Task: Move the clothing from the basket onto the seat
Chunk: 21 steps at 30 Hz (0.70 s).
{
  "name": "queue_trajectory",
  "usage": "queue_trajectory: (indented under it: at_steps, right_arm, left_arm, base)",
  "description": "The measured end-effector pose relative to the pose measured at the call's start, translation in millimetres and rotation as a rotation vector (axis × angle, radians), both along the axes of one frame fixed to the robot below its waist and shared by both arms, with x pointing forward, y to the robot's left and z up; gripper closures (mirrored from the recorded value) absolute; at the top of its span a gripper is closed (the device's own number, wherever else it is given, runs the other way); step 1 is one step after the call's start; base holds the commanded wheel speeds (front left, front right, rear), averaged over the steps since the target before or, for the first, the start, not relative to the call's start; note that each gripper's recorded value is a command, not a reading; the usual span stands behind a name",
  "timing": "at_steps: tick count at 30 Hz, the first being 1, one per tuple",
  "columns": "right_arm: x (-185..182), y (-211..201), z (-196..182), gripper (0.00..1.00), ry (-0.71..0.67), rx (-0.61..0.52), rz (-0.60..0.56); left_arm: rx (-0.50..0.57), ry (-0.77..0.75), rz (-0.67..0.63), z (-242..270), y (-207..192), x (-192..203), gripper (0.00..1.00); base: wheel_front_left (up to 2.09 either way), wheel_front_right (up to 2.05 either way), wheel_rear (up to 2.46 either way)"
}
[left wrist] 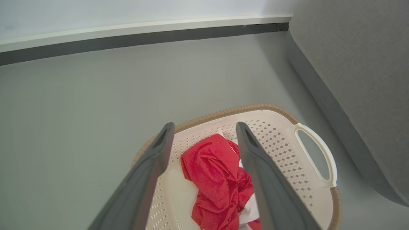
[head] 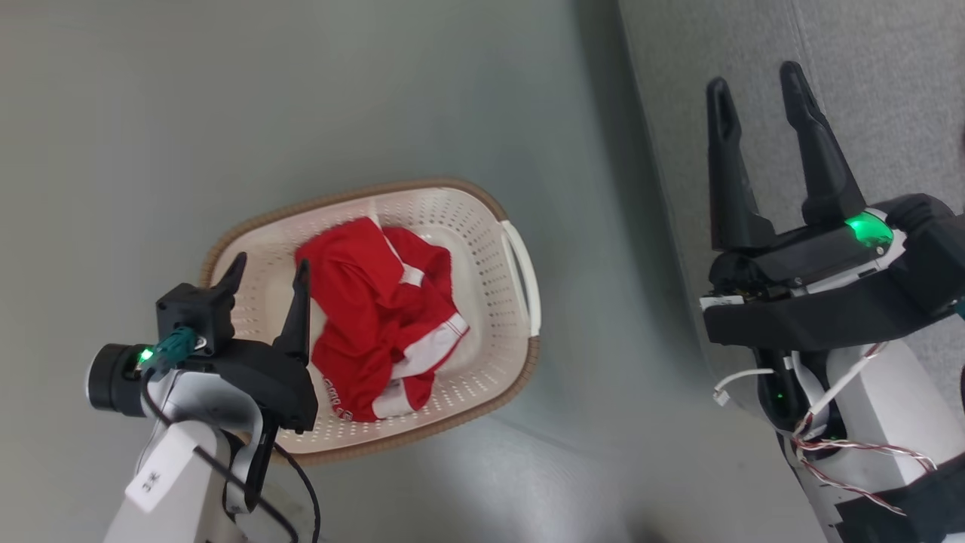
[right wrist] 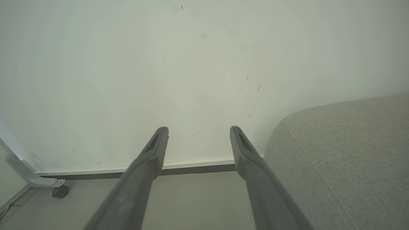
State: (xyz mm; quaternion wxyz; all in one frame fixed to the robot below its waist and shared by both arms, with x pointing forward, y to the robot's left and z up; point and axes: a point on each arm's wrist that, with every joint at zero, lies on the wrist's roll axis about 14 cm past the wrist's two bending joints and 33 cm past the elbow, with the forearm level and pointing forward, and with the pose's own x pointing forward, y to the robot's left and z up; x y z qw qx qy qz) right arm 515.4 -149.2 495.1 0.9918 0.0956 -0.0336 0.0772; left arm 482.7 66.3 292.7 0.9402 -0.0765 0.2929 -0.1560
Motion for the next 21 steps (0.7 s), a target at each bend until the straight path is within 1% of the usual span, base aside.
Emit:
queue_trajectory:
  at_steps: [12,21]
  right_arm:
    - [4.4,-4.4,-20.4,0.00,0.029,-0.006,-0.012]
    - [3.5,-14.8,-32.1,0.00,0.047,-0.022,-0.041]
  left_arm:
    - [0.014,0.224,-0.186,-69.9,-46.4,-32.5,0.00]
    - [0.022,0.346,-0.259,-103.6,-66.6,-46.2,0.00]
  base:
    - [0.00,0.00,0.00]
    - [0.00,0.00,0.00]
